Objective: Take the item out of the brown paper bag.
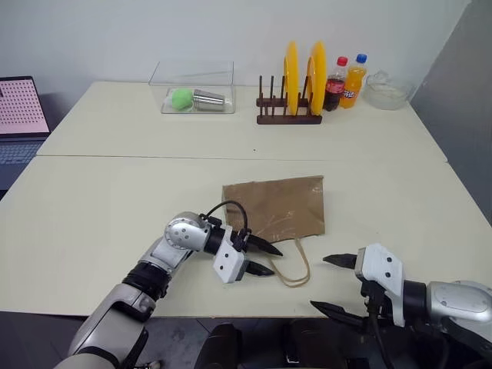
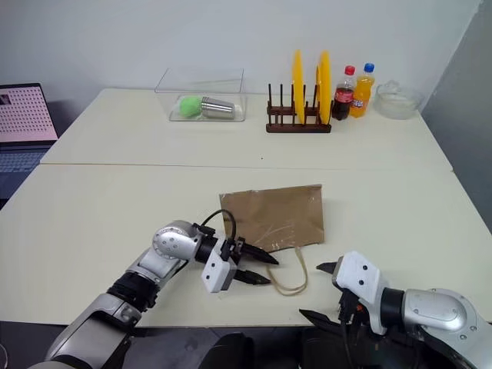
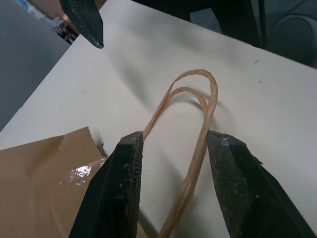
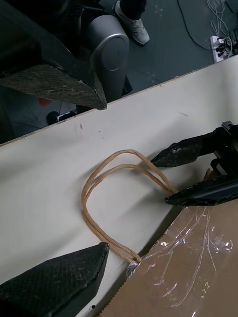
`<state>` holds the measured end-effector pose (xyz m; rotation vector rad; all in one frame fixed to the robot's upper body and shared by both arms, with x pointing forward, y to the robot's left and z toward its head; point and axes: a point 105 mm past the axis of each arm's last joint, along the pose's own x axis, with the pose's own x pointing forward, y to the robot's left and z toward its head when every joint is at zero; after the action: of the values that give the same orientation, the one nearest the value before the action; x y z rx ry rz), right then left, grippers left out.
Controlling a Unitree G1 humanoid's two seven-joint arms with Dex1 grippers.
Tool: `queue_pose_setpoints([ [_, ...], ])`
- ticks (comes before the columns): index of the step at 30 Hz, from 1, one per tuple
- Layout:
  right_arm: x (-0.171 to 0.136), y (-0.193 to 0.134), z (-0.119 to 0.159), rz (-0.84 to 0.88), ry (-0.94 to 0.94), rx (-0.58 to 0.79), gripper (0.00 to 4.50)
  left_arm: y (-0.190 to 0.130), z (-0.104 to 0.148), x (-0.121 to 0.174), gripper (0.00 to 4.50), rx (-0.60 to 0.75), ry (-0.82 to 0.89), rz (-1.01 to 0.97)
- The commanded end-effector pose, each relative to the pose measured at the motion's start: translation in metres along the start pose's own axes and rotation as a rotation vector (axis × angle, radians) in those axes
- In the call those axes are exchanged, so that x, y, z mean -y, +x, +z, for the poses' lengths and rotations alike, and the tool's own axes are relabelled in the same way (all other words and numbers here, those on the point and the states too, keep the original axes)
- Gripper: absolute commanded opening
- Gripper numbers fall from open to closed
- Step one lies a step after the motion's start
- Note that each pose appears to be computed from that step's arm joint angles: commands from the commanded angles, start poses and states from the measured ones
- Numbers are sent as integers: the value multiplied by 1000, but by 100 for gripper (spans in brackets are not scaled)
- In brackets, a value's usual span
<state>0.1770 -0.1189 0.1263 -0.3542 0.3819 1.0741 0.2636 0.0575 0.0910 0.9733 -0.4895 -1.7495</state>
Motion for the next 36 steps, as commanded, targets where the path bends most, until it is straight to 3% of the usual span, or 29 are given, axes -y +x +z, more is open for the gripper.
queue_pose_setpoints([
  [1,-8,-2,12,17,-63,26,450,2,3,-10,211,11,32,24],
  [8,-8,-2,12,15,-66,26,450,4,5,-21,211,27,16,70],
  [11,-7,-2,12,15,-72,25,450,6,6,-20,150,36,3,55],
  [16,-6,-2,13,10,-80,24,450,7,7,-19,2,42,-10,50],
  [36,-1,0,19,-19,-109,73,450,-3,12,-42,2,66,-139,154],
])
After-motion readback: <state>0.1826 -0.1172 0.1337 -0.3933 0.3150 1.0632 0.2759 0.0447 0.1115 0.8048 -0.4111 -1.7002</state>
